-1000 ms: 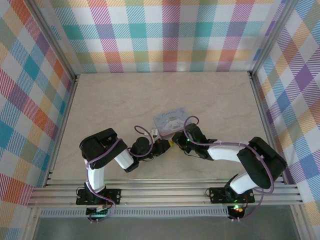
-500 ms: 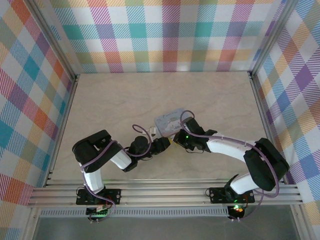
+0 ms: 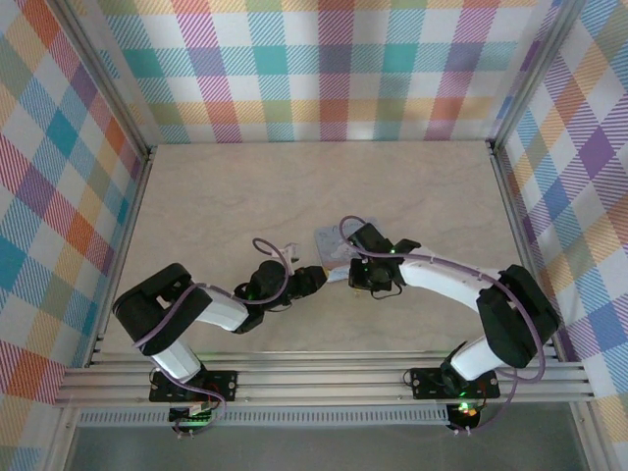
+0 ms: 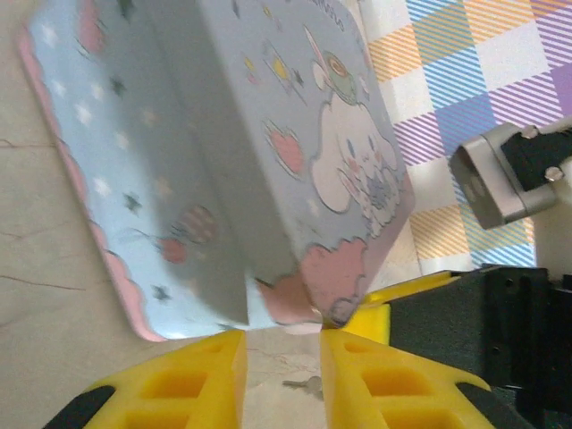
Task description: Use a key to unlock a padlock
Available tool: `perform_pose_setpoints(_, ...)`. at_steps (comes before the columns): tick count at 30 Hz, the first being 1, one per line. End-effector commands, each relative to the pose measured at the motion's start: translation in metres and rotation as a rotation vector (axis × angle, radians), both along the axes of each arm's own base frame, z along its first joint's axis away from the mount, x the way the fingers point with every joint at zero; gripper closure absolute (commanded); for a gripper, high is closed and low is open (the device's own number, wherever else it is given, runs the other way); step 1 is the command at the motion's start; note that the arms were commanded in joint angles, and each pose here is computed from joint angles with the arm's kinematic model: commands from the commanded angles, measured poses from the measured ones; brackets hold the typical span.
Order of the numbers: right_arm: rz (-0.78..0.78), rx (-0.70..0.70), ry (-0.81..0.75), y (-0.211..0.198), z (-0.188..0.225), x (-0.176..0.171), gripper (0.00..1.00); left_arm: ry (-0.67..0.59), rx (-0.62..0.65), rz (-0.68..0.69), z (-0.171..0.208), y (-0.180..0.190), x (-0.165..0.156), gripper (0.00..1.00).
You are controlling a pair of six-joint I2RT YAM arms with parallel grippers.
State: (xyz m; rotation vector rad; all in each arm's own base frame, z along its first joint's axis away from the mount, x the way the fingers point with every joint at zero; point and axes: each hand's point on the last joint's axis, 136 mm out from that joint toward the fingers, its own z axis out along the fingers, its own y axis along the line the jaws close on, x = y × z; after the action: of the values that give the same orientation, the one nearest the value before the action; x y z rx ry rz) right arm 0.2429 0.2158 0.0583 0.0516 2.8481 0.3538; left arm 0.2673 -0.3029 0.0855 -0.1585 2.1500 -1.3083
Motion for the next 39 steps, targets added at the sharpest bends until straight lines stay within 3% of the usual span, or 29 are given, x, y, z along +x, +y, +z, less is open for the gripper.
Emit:
perform_pose_setpoints(1, 0.094, -0.150, -0.041, -0.014, 0.011, 0.001, 1.00, -0.019, 0.059, 0.025, -0.002, 0.013, 0.004, 0.73)
perform_pose_setpoints(11, 0.268, -0.399, -0.065, -0.001, 0.006, -0.001, 1.00, -0.022, 0.077, 0.044, 0.002, 0.024, 0.008, 0.74)
perform_pose_setpoints(24, 0.620, -0.908, -0.288, 0.045, 0.026, 0.008, 1.00, 0.029, 0.171, 0.134, -0.005, 0.073, 0.011, 0.74)
perform_pose_setpoints(39, 0.806, -1.080, -0.500, 0.070, 0.029, 0.029, 1.00, 0.056, 0.320, 0.132, -0.007, 0.106, -0.005, 0.68)
